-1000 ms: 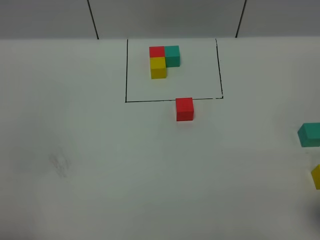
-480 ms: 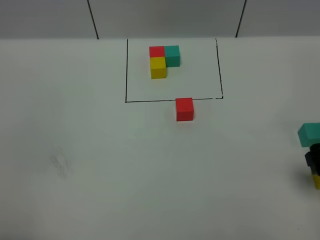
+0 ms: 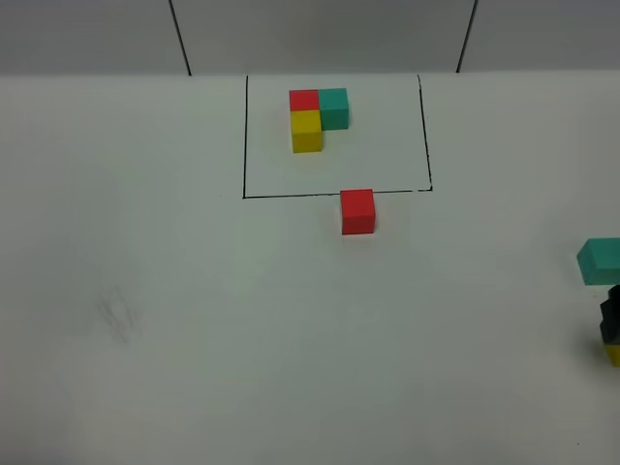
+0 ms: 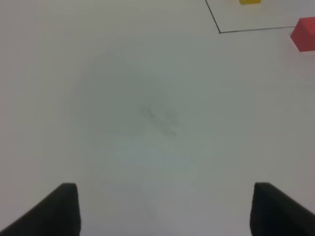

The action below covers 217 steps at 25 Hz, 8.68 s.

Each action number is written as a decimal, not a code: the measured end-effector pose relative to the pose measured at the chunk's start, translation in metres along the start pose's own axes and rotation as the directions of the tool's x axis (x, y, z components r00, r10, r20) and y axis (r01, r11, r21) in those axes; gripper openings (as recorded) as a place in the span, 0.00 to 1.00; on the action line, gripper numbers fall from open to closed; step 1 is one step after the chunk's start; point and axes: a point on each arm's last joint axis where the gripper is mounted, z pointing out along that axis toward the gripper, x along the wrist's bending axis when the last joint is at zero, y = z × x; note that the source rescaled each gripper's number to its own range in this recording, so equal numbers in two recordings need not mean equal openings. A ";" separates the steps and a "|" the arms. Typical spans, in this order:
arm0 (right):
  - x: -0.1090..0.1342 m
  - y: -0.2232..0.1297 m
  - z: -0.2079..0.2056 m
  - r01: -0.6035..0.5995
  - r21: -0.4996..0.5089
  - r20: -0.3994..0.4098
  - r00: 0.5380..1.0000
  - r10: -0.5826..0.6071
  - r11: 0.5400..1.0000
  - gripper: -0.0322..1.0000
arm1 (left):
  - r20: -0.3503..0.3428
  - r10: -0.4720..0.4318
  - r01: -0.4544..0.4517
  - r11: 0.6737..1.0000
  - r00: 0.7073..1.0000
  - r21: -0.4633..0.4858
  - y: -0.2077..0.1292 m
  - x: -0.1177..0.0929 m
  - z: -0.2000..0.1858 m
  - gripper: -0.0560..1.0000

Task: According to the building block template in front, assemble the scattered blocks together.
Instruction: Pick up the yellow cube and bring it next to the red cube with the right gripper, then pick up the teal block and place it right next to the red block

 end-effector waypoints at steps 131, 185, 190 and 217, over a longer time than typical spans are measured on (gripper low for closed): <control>0.275 0.076 0.106 0.095 -0.099 -0.039 0.994 -0.099 0.991 0.04 | -0.001 0.000 0.000 1.000 1.000 0.000 0.000 0.000 0.000 0.60; 0.273 0.082 0.107 0.014 -0.120 -0.058 0.998 -0.022 0.993 0.04 | -0.003 -0.001 0.001 1.000 1.000 0.000 0.000 0.000 0.000 0.60; 0.273 0.082 0.107 0.009 -0.120 -0.059 0.998 -0.016 0.993 0.04 | -0.003 -0.001 0.001 1.000 1.000 0.000 0.000 0.000 0.000 0.60; 0.202 0.109 -0.001 0.062 -0.149 0.090 0.995 -0.049 0.987 0.79 | -0.004 -0.001 0.001 1.000 1.000 0.000 0.000 0.000 0.000 0.60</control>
